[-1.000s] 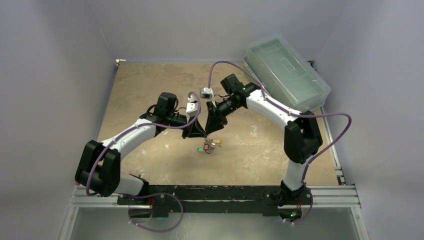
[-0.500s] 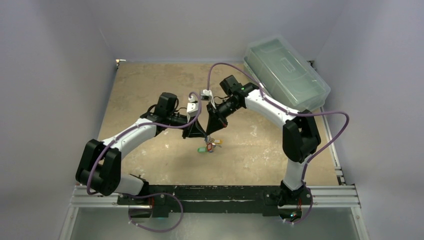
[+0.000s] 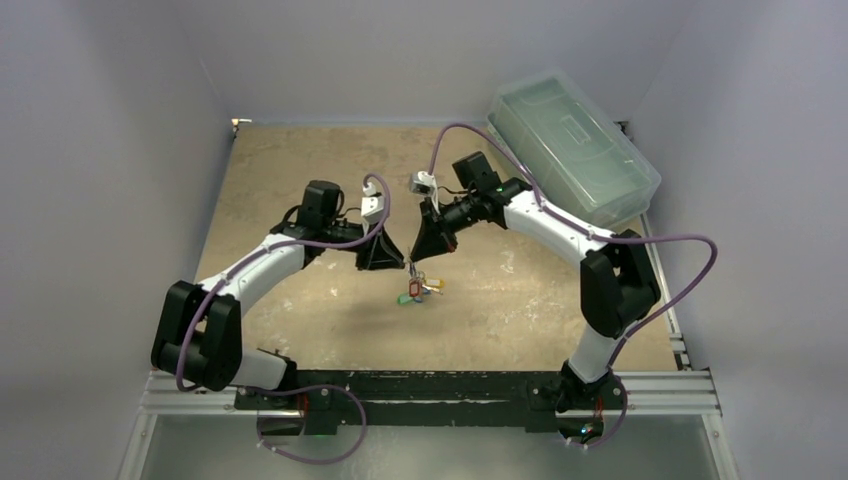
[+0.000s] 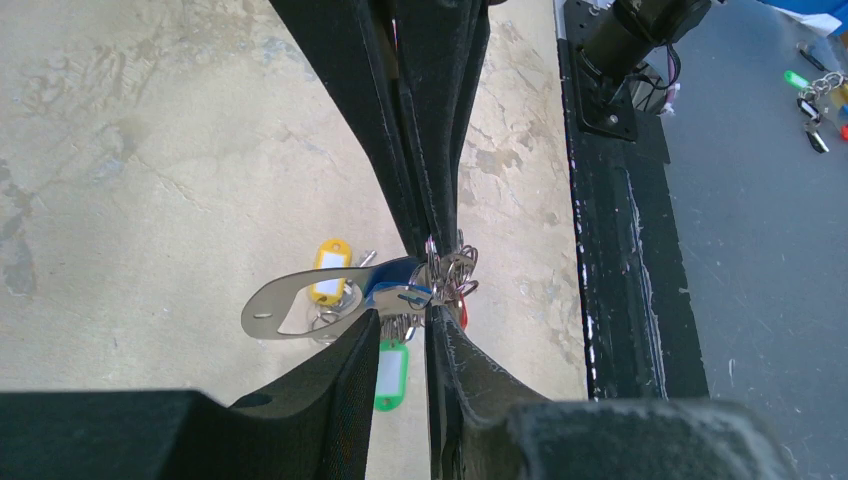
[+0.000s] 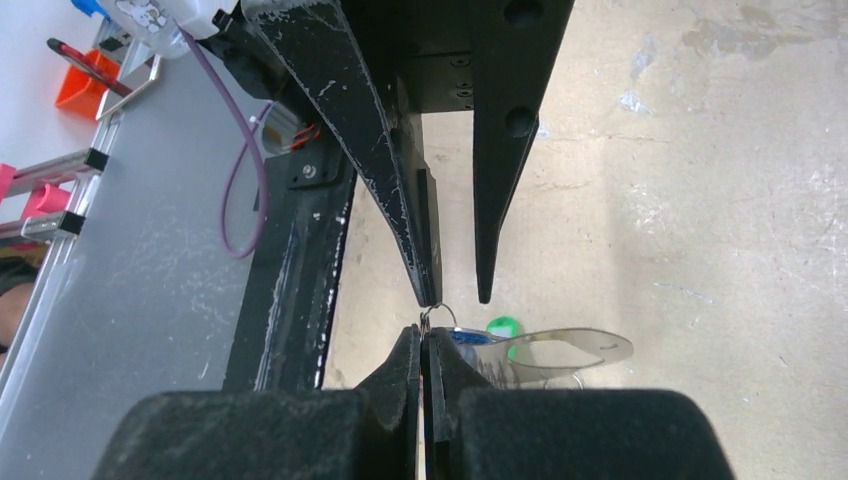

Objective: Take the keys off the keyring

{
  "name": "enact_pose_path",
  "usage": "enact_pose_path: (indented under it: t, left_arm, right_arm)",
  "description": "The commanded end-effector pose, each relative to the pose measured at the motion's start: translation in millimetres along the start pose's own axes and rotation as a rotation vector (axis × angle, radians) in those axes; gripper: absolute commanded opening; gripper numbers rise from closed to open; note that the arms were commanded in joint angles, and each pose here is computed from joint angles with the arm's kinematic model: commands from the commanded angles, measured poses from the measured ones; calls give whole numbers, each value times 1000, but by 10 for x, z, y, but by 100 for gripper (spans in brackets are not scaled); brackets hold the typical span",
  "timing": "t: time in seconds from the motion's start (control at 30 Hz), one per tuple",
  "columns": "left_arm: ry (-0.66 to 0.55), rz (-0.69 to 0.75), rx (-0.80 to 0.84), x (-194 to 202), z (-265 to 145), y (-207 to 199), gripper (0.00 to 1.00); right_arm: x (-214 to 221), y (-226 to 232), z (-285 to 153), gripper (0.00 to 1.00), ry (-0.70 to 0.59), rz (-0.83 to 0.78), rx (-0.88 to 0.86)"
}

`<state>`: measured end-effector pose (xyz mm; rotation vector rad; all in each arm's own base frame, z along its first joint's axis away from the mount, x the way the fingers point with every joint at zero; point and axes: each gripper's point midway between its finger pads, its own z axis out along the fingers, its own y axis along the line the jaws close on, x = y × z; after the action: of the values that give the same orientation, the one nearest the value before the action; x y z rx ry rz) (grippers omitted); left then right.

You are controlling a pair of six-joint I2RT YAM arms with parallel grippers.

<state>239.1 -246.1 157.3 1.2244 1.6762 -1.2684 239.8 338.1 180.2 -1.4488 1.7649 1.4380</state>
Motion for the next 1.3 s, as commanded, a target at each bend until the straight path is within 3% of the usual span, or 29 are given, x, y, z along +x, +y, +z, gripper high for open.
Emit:
enact_pose_path:
  t: [0.0, 0.43, 0.67, 1.27]
  left_arm:
    - [-58, 74, 13, -189, -66, -63, 22]
    - [-53, 68, 20, -115, -50, -58, 22]
    - [-44, 68, 34, -49, -40, -70, 0]
    - [-21, 44, 77, 104, 88, -97, 0]
  right_arm:
    - [-232, 108, -31, 0, -82, -70, -33]
    - [-265, 98, -10, 0, -118, -70, -33]
    - [-253, 81, 13, 0, -135, -63, -41]
    - [-336, 72, -4, 0, -216, -57, -48]
